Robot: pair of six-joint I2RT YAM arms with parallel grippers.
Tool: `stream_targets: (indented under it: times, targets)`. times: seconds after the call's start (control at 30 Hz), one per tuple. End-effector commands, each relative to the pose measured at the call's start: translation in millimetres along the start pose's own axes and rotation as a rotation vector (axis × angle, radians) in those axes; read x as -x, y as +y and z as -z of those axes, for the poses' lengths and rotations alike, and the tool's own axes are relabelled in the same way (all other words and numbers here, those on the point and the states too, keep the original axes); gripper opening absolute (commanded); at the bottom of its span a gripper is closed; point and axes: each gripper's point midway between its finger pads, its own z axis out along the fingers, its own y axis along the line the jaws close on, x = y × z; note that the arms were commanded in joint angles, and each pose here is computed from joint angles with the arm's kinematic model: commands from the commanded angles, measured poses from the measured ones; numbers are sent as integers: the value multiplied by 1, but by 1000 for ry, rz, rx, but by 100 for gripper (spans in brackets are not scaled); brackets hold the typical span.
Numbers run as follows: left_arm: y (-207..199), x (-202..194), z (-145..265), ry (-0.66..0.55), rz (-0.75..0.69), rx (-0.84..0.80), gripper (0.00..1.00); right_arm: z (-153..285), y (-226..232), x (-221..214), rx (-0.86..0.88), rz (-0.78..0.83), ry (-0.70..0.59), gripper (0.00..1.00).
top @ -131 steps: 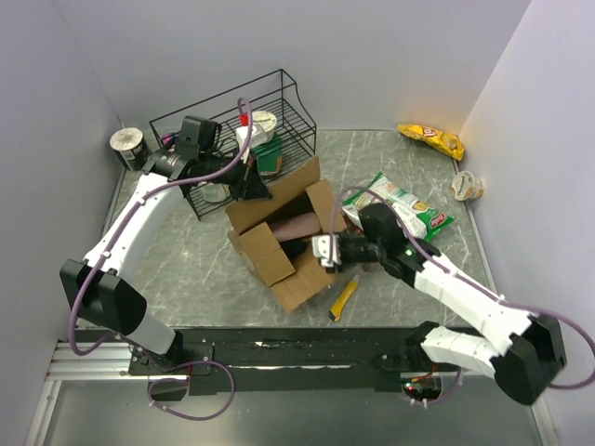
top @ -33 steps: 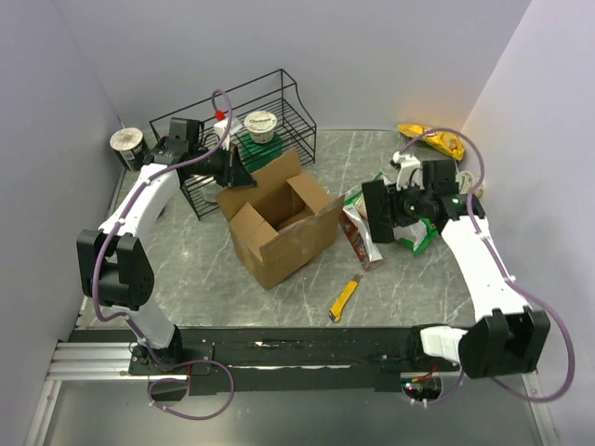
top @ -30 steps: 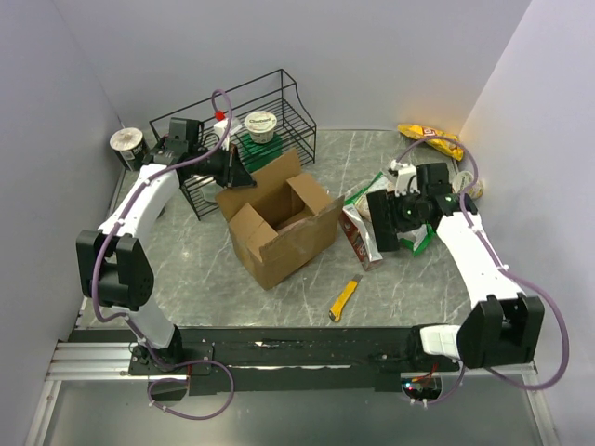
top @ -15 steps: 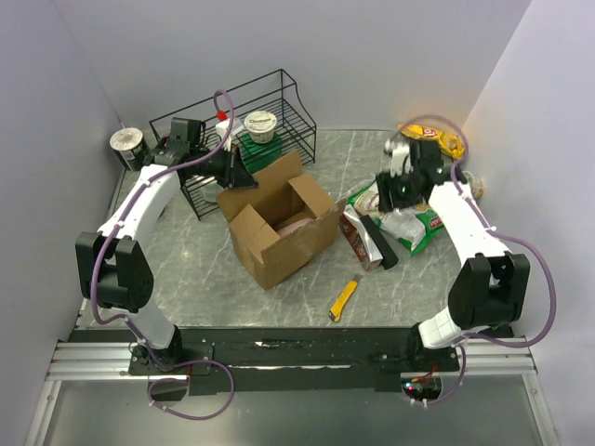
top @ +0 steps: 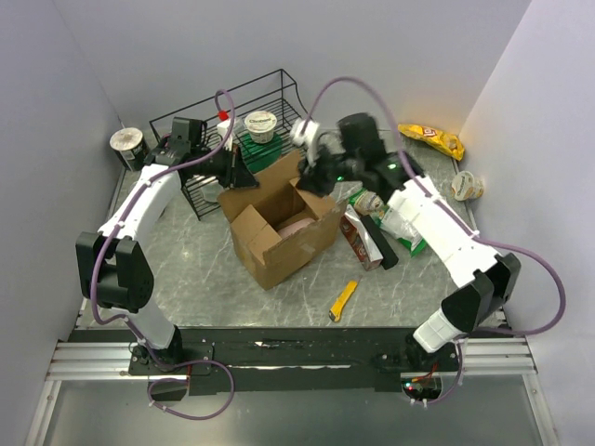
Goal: Unpack the express box
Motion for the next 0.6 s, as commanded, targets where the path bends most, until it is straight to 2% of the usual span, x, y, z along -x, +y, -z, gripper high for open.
stream_targets:
  times: [0.0, 0.1, 0.27, 0.33, 0.37, 0.43, 0.47, 0.57]
  targets:
    - [-43, 26, 13, -52, -92, -59, 1, -26, 52, -23, 263, 136, 11, 35]
    - [-55, 26, 16, -60, -115, -85, 1, -26, 75, -57, 354, 202, 70, 34]
    - [-74, 26, 18, -95, -167, -122, 1, 18, 98, -116, 403, 395, 142, 34]
    - [-80, 22, 17, -85, -183, -136, 1, 38, 102, -109, 338, 517, 84, 35]
    - [-82, 19, 16, -80, -179, -149, 1, 30, 99, -115, 283, 561, 40, 35]
    - [-81, 17, 15, -71, -170, -158, 1, 34, 102, -126, 203, 588, -11, 39]
    - [-82, 15, 14, -70, -169, -172, 1, 31, 99, -121, 172, 609, -46, 43]
    - [-82, 11, 11, -55, -153, -198, 1, 20, 84, -101, 130, 584, -76, 43]
